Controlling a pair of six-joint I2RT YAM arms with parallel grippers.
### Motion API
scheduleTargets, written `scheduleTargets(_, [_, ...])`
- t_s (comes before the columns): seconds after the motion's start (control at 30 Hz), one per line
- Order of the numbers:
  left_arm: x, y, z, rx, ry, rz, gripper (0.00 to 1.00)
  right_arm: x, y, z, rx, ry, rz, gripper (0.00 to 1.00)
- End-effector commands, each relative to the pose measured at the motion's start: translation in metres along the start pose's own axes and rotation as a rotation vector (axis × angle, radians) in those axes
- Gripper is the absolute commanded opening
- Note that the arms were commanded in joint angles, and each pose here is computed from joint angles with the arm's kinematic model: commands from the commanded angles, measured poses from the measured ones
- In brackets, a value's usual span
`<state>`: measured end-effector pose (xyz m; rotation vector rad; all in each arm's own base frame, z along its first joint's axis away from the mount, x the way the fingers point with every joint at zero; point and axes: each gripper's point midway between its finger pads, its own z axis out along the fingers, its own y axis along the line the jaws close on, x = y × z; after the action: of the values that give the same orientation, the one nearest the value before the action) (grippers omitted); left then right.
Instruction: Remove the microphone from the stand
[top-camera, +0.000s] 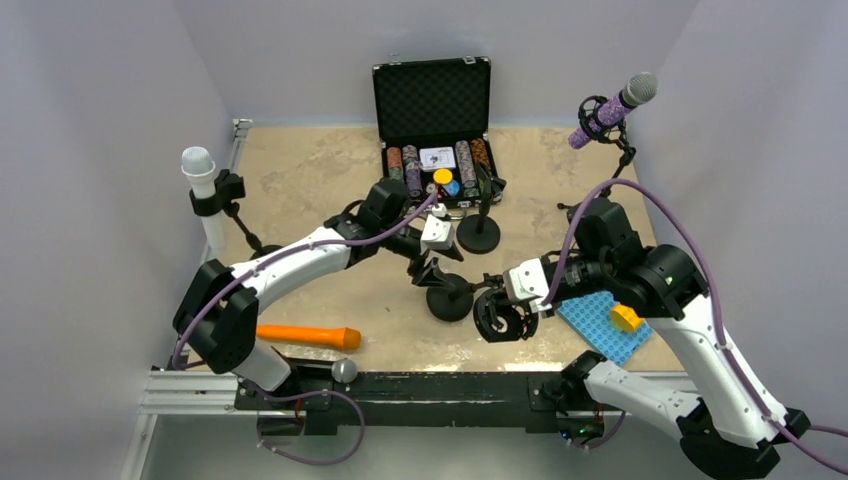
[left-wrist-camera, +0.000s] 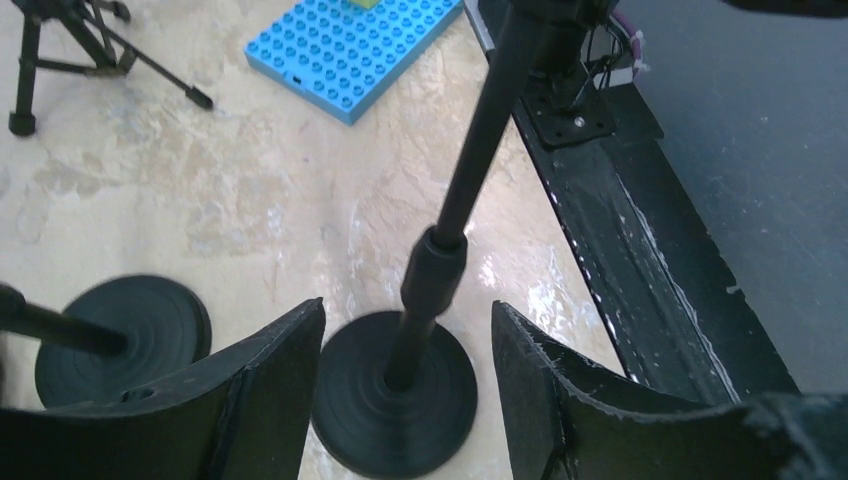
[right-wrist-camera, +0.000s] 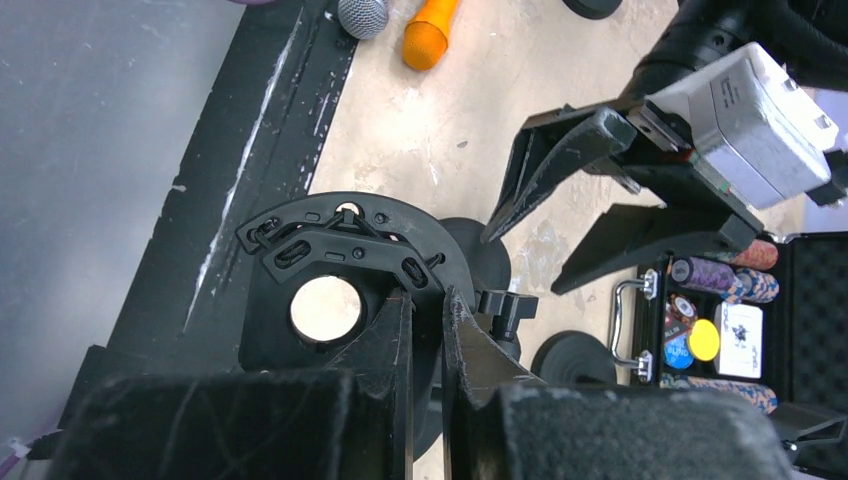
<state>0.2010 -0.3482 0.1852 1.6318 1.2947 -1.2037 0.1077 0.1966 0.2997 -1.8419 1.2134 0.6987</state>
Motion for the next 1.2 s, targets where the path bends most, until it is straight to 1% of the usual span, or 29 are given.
scheduleTargets(0.0, [-0.037,0.004,0.02,0.083,-0.114,0.109,0.66,0.022,-0.002,0.001,0.007,0.088,-0.037,0.0])
scheduleTargets(0.17, [-0.025,-0.015,0.039,0.215,-0.084,0.111,0.66,0.025,-0.004,0.0,0.013,0.103,-0.05,0.0])
scheduleTargets(0.27, [-0.012,-0.027,0.045,0.273,-0.042,0.078,0.62,0.029,-0.004,0.0,0.012,0.12,-0.065,0.0])
scheduleTargets(0.4, [0.005,-0.023,0.053,0.256,-0.005,0.095,0.47,0.031,-0.005,0.0,0.02,0.13,-0.076,0.0])
scheduleTargets(0.5, [0.01,-0.014,0.056,0.219,0.016,0.097,0.4,0.031,-0.006,0.0,0.026,0.128,-0.068,0.0])
scheduleTargets(0.63, [0.003,-0.005,0.051,0.137,0.039,0.087,0.19,0.026,-0.012,-0.001,0.074,0.109,-0.015,0.0])
scheduleTargets(0.73, [-0.008,-0.008,0.03,0.048,0.064,0.121,0.1,0.015,-0.028,-0.003,0.164,0.065,0.083,0.0])
scheduleTargets(0.83, [-0.012,-0.011,0.006,-0.071,0.108,0.132,0.0,0.011,-0.037,-0.002,0.241,0.001,0.249,0.0])
scheduleTargets(0.9, [-0.013,-0.01,-0.009,-0.168,0.132,0.109,0.0,0.014,-0.037,0.001,0.271,-0.034,0.378,0.0])
scheduleTargets(0.97, [-0.004,-0.007,-0.019,-0.252,0.174,0.06,0.0,0.026,-0.038,0.004,0.313,-0.031,0.519,0.0])
scheduleTargets(1.07, [0.02,-0.002,-0.023,-0.327,0.225,-0.008,0.0,0.049,-0.035,0.014,0.349,-0.006,0.736,0.0])
scheduleTargets(1.17, [0.034,0.009,-0.021,-0.4,0.232,-0.039,0.0,0.06,-0.033,0.025,0.335,-0.017,0.933,0.0])
